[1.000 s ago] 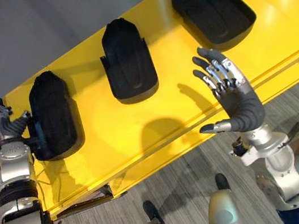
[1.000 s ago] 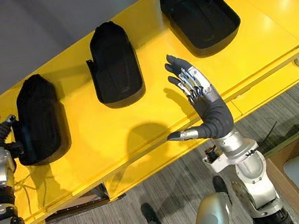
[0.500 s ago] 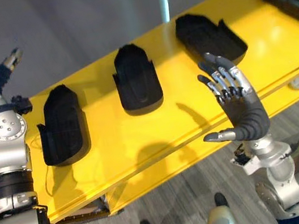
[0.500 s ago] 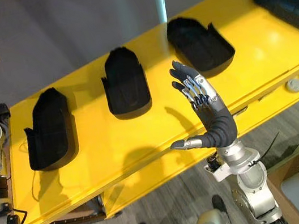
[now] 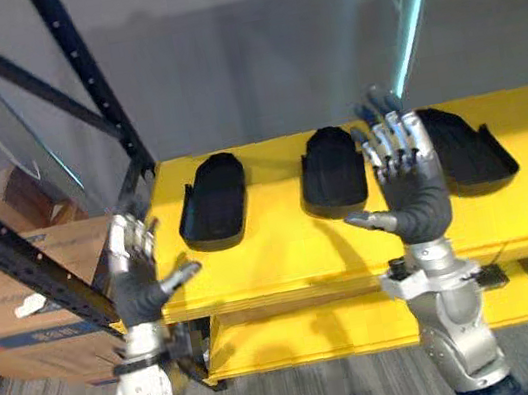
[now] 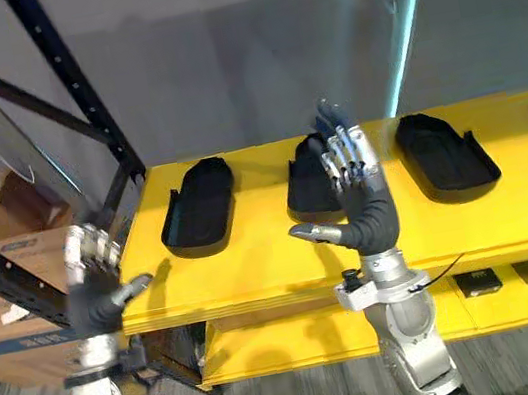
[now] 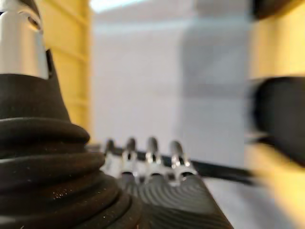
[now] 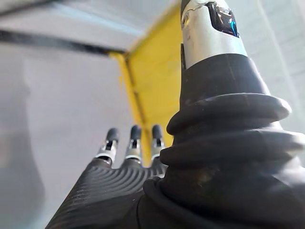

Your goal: Walk over and take plastic housings, then place them on the shelf

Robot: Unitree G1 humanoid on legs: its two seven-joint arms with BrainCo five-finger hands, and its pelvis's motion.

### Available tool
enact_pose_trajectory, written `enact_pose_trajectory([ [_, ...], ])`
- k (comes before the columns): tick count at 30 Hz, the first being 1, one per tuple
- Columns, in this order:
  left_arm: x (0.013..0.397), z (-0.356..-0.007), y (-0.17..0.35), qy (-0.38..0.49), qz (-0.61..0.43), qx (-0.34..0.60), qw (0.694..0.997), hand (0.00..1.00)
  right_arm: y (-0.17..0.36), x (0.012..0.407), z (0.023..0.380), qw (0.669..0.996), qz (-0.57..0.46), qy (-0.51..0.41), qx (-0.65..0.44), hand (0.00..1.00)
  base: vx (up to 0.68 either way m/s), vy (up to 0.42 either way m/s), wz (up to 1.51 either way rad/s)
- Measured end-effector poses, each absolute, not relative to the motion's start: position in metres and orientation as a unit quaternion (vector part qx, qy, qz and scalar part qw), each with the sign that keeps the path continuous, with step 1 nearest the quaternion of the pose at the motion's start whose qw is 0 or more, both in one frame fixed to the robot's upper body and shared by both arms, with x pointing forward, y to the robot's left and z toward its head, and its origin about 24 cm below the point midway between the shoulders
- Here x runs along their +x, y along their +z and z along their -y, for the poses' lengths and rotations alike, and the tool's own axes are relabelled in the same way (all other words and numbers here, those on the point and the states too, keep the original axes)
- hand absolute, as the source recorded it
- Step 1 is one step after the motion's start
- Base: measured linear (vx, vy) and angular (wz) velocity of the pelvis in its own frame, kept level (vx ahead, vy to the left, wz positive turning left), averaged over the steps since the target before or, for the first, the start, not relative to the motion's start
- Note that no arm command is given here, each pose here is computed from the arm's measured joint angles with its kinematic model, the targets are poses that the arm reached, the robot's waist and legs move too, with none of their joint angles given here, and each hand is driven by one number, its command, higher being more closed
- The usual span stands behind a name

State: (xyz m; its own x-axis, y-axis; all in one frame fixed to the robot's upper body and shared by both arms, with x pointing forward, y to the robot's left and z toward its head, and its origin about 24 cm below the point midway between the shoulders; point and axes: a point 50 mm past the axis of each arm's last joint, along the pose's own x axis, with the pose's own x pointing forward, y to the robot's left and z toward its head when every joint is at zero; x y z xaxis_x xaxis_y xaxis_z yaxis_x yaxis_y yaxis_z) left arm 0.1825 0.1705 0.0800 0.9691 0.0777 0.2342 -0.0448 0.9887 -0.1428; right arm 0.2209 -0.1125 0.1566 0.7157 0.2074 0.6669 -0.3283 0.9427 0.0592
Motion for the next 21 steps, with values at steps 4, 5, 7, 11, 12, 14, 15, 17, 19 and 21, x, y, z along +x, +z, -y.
enact_pose_trajectory([
  [4, 0.183, -0.169, 0.069, 0.037, 0.095, -0.054, 0.993, 1.0, 0.152, 0.228, 0.112, 0.932, 0.326, 0.133, 0.083, 0.0, 0.01, -0.018, 0.11],
  [5, 0.184, -0.169, 0.07, 0.039, 0.096, -0.054, 0.993, 1.0, 0.151, 0.229, 0.112, 0.934, 0.322, 0.132, 0.083, 0.0, 0.0, 0.0, 0.0],
  [7, 0.187, -0.17, 0.069, 0.048, 0.092, -0.055, 0.993, 1.0, 0.146, 0.229, 0.112, 0.937, 0.312, 0.134, 0.079, 0.0, 0.0, 0.0, 0.0],
  [11, 0.197, -0.171, 0.063, 0.055, 0.066, -0.055, 0.995, 1.0, 0.136, 0.232, 0.11, 0.946, 0.285, 0.135, 0.077, 0.0, 0.0, -0.027, -0.02],
  [12, 0.201, -0.17, 0.056, 0.058, 0.044, -0.054, 0.996, 1.0, 0.133, 0.232, 0.109, 0.948, 0.279, 0.134, 0.077, 0.0, 0.0, -0.026, -0.07],
  [14, 0.204, -0.172, 0.047, 0.074, 0.016, -0.052, 0.996, 1.0, 0.124, 0.229, 0.11, 0.954, 0.258, 0.129, 0.079, 0.0, 0.0, -0.01, -0.15],
  [15, 0.204, -0.173, 0.047, 0.078, 0.014, -0.052, 0.995, 1.0, 0.122, 0.229, 0.111, 0.956, 0.253, 0.129, 0.079, 0.0, 0.0, 0.001, -0.15],
  [17, 0.204, -0.175, 0.047, 0.088, 0.014, -0.051, 0.995, 1.0, 0.118, 0.227, 0.112, 0.959, 0.242, 0.127, 0.079, 0.0, -0.01, 0.0, -0.11],
  [19, 0.209, -0.177, 0.045, 0.098, 0.004, -0.048, 0.994, 1.0, 0.111, 0.224, 0.113, 0.963, 0.225, 0.124, 0.079, 0.0, -0.02, -0.005, -0.07],
  [21, 0.21, -0.181, 0.041, 0.107, -0.01, -0.046, 0.993, 1.0, 0.108, 0.223, 0.113, 0.965, 0.218, 0.121, 0.081, 0.0, -0.02, -0.001, -0.14],
])
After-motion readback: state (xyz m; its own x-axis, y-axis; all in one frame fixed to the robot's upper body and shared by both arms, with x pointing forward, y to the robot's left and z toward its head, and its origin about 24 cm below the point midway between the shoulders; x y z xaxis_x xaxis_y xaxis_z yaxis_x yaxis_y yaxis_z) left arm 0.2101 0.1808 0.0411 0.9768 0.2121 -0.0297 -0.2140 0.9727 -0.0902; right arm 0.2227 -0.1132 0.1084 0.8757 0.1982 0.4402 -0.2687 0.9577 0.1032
